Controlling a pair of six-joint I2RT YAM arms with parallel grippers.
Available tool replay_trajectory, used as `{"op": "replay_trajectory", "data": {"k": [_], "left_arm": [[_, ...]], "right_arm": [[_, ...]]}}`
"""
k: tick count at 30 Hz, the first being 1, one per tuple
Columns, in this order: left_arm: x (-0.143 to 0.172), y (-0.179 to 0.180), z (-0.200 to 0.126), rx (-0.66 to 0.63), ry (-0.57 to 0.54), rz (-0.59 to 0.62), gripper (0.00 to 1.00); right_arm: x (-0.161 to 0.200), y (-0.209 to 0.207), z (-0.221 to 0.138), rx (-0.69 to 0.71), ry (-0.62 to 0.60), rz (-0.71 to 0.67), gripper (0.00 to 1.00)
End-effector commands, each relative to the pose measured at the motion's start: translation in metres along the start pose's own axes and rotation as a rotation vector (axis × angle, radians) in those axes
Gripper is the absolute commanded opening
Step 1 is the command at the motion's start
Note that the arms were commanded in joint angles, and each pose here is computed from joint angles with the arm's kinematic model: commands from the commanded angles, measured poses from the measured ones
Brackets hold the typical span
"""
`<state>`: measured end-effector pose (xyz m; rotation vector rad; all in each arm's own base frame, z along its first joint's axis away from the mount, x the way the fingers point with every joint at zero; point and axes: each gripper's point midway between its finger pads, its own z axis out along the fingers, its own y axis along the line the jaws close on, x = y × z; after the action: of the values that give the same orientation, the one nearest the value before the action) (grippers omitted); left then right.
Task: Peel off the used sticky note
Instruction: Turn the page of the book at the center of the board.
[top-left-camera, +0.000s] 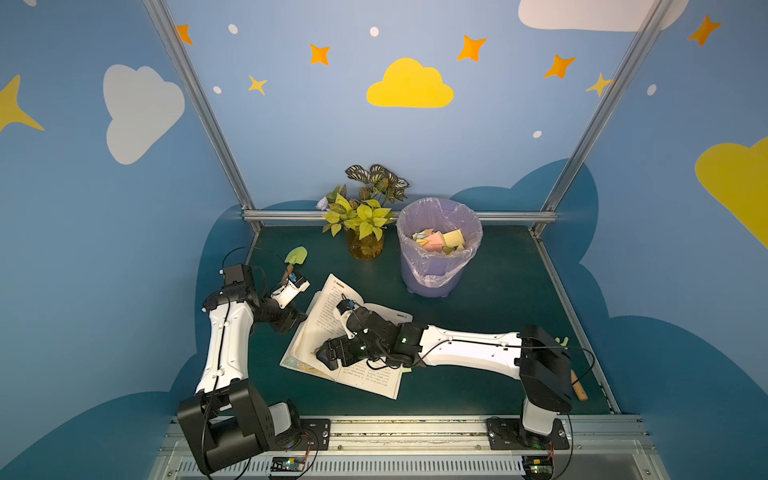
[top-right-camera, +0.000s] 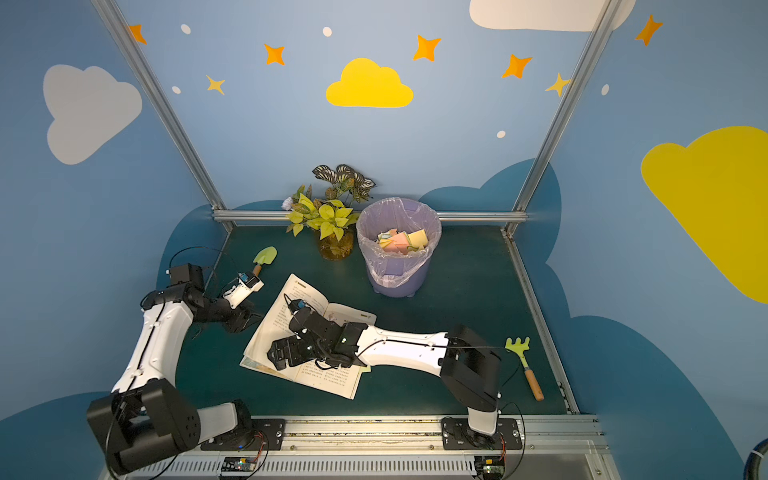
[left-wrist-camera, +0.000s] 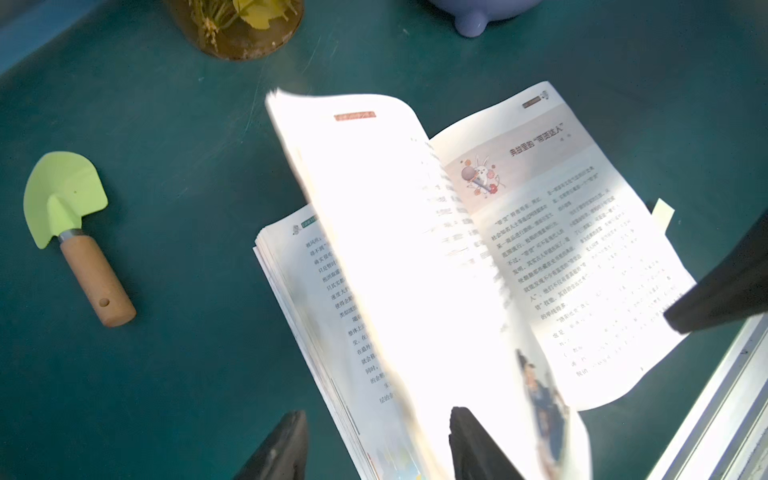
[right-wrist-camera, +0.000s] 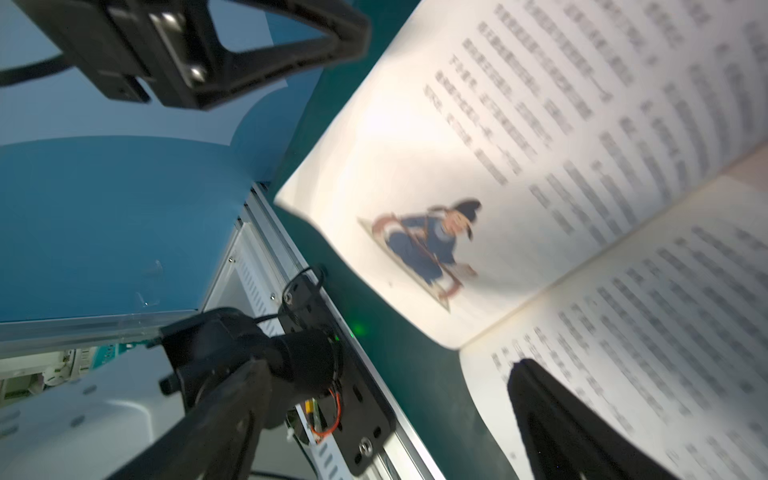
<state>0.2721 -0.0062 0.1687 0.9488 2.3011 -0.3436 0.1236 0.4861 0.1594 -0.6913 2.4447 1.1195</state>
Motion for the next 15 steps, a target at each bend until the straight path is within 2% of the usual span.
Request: {"op": "replay_trajectory", "data": {"k": [1, 6, 11, 15], "left_arm": [[-0.013, -0.018, -0.005, 0.046, -0.045, 0.016, 0.59], [-0.007, -0.034, 0.014, 0.095, 0.018, 0.057, 0.59], [0.033, -0.042, 0.072, 0.105, 0.212, 0.129, 0.59], [0.049, -0.040, 0.099, 0.144, 0.318, 0.117, 0.58]], "right_arm": [[-0.004, -0.013, -0.027, 0.047, -0.052, 0.013, 0.96], [0.024, -0.052, -0.043, 0.137, -0.047, 0.082, 0.96], [0.053, -0.093, -0.052, 0.165, -0.067, 0.184, 0.96], [0.068, -0.108, -0.049, 0.164, -0.067, 0.221, 0.96]]}}
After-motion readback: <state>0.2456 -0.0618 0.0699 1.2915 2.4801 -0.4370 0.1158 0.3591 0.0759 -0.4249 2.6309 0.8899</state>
